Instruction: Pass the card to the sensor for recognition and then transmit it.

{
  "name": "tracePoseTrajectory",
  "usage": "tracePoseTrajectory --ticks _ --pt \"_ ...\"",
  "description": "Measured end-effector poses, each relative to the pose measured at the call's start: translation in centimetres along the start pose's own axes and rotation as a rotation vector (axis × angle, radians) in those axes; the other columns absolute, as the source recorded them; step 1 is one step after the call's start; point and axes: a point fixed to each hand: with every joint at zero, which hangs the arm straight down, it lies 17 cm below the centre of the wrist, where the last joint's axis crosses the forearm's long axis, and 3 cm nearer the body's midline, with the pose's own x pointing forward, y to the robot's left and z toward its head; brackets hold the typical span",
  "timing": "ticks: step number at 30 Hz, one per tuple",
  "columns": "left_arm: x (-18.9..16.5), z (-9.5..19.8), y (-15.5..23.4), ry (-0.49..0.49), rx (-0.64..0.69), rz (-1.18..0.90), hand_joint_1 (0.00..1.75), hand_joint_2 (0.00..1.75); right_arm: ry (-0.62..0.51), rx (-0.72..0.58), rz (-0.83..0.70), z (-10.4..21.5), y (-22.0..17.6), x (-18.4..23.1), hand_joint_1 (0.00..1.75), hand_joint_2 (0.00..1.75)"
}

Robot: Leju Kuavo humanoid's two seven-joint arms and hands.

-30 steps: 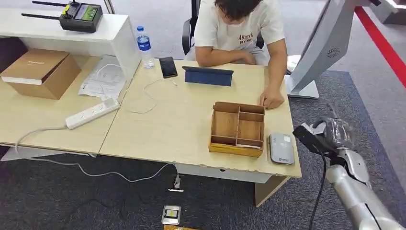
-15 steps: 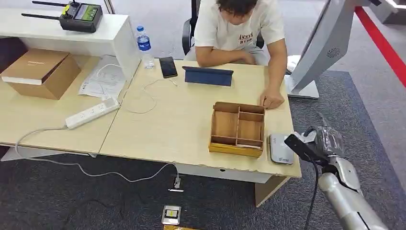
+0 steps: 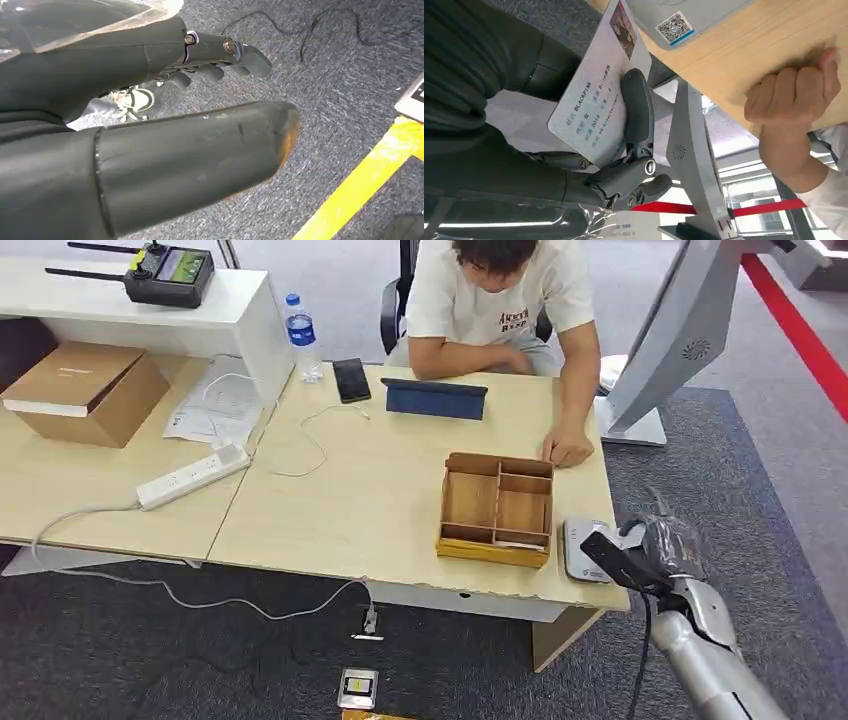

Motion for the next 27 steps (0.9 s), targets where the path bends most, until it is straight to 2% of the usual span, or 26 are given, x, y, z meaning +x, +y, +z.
tracePoseTrajectory --ticks 16,27 --pt "0.2 0.0 -0.1 -0.008 -0.002 -0.007 0.0 0.0 -0.02 -0.001 -0.001 0.0 0.3 1.0 1.75 1.75" --pt "0.1 0.1 -0.1 0.003 0.0 0.001 0.0 0.0 0.02 0.046 -0.028 1.1 2.1 0.3 1.75 1.75"
